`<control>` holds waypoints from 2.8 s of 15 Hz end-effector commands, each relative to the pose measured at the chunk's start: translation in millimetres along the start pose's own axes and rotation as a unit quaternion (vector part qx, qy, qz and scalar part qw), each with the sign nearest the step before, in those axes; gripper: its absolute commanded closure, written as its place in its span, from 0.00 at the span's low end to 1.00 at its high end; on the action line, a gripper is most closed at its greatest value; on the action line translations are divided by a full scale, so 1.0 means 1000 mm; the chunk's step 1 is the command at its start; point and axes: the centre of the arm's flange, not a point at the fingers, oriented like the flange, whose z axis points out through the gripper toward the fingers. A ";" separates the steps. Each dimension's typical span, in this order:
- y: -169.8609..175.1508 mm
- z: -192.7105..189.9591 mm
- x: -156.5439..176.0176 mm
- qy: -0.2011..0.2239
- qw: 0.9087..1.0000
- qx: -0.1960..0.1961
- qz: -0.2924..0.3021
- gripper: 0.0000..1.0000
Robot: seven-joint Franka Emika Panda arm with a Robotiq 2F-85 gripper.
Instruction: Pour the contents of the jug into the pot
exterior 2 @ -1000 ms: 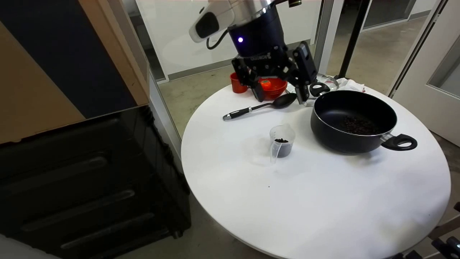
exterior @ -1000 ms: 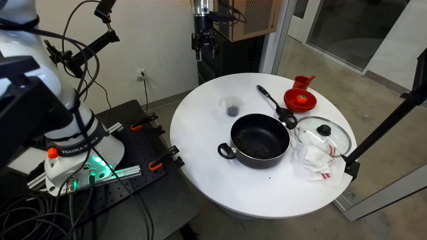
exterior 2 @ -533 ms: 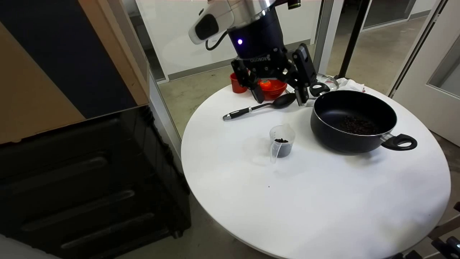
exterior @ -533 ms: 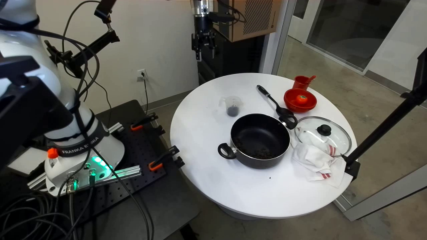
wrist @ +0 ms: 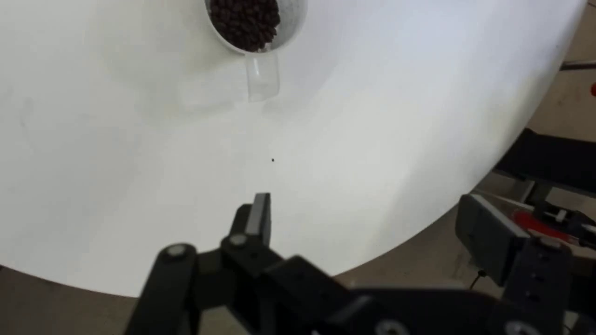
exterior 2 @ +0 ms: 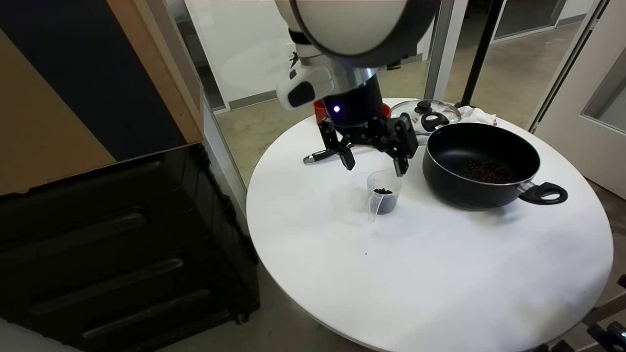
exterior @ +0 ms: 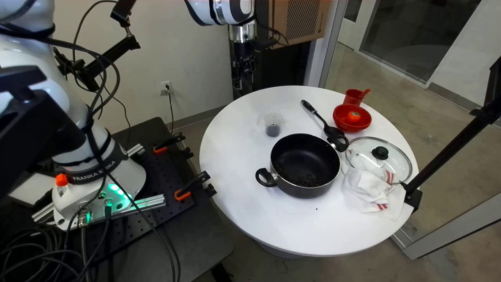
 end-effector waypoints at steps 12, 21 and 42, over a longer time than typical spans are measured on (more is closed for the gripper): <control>0.052 0.095 -0.034 -0.041 0.997 -0.031 -0.065 0.00; 0.040 0.134 -0.062 -0.028 0.999 -0.001 -0.035 0.00; 0.057 0.129 -0.047 -0.022 0.998 -0.015 -0.051 0.00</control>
